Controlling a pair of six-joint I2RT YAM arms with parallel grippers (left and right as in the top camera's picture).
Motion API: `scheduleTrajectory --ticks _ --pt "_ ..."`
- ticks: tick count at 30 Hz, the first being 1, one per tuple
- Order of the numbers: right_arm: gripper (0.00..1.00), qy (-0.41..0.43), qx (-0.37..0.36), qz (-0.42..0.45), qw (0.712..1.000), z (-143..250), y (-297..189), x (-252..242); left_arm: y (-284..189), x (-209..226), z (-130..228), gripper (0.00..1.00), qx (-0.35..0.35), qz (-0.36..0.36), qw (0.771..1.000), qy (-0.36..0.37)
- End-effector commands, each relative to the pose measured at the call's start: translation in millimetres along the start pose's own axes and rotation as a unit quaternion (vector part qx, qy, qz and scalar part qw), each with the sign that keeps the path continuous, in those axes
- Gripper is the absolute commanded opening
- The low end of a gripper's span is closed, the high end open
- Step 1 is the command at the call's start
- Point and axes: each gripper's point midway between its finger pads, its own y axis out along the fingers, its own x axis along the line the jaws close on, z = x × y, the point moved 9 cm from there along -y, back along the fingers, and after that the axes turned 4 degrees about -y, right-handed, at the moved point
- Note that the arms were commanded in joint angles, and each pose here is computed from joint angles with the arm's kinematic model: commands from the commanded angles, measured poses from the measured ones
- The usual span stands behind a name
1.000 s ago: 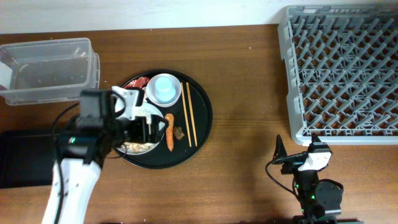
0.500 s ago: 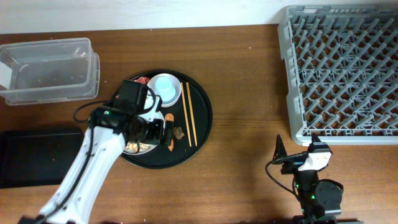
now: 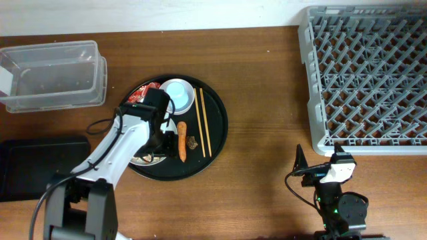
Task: Sort waste into correct bins and load items into the dishwasher rack
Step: 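Move the left gripper over the tray to the white plate rim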
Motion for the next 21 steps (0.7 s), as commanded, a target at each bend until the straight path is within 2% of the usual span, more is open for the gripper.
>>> scheduleTrajectory --ticks 1,4,8,11,13,21 --pt "0.98 -0.003 0.003 0.007 1.000 2.1 0.1 -1.7 1.8 -2.5 -8.6 0.72 -0.018 -0.003 1.000 -0.006" --pt "0.98 -0.003 0.003 0.007 1.000 2.1 0.1 -1.6 6.2 -8.4 -11.6 0.67 -0.042 -0.015 0.999 0.018" --pt "0.98 -0.003 0.003 0.007 1.000 2.1 0.1 -1.7 14.0 -25.2 -5.0 0.67 -0.050 -0.014 0.997 0.057" --pt "0.98 -0.003 0.003 0.007 1.000 2.1 0.1 -1.7 18.1 -33.4 0.8 0.67 -0.065 -0.057 0.993 0.082" --pt "0.98 -0.003 0.003 0.007 1.000 2.1 0.1 -1.6 17.2 -32.8 0.2 0.67 -0.075 -0.083 0.990 0.080" --pt "0.98 -0.003 0.003 0.007 1.000 2.1 0.1 -1.7 17.5 -20.0 -7.7 0.67 -0.078 -0.069 0.993 0.051"
